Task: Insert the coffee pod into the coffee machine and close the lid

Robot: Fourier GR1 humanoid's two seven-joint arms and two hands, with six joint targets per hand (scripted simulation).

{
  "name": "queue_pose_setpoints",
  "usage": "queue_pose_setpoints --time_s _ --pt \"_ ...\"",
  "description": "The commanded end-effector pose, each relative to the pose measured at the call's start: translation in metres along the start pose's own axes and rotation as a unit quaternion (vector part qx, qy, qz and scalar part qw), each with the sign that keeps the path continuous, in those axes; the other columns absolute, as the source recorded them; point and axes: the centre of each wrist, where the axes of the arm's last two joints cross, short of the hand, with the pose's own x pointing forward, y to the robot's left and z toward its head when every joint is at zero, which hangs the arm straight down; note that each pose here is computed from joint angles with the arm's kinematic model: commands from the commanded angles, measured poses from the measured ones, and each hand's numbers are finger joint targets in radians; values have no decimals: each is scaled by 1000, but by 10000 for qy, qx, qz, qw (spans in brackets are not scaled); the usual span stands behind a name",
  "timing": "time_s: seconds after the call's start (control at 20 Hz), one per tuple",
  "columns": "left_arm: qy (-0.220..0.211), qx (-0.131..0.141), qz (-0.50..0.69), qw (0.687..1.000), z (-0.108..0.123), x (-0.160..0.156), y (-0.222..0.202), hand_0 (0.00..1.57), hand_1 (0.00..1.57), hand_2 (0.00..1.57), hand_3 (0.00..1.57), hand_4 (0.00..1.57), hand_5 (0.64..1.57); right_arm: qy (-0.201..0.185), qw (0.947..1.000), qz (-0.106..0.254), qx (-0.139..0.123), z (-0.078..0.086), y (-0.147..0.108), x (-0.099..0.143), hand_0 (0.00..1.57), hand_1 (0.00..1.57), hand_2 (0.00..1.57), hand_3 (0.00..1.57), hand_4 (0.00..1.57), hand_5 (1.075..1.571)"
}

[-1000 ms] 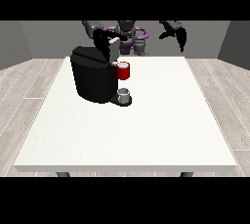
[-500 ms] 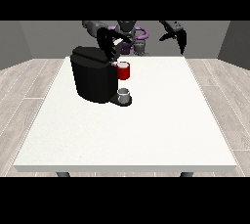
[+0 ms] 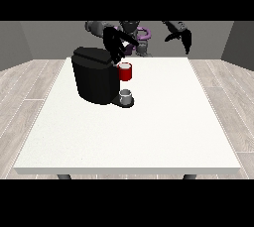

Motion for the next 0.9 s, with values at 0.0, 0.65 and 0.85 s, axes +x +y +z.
queue_pose_setpoints --time_s 0.0,0.65,0.85 --pt "-169 -175 10 9997 -8 7 -6 0 0 0 0 399 1571 -1503 9876 48 451 8 29 58 0 0 0 0 0 1571" --pt "-725 -832 8 9939 -41 35 -25 0 0 0 0 278 1571 -1668 9857 82 -218 29 -26 105 0 0 0 0 0 1571" --pt "-960 -903 -233 9910 -64 75 -24 0 0 0 0 272 1571 -2180 9756 -205 -141 22 -14 119 0 0 0 0 0 1571"
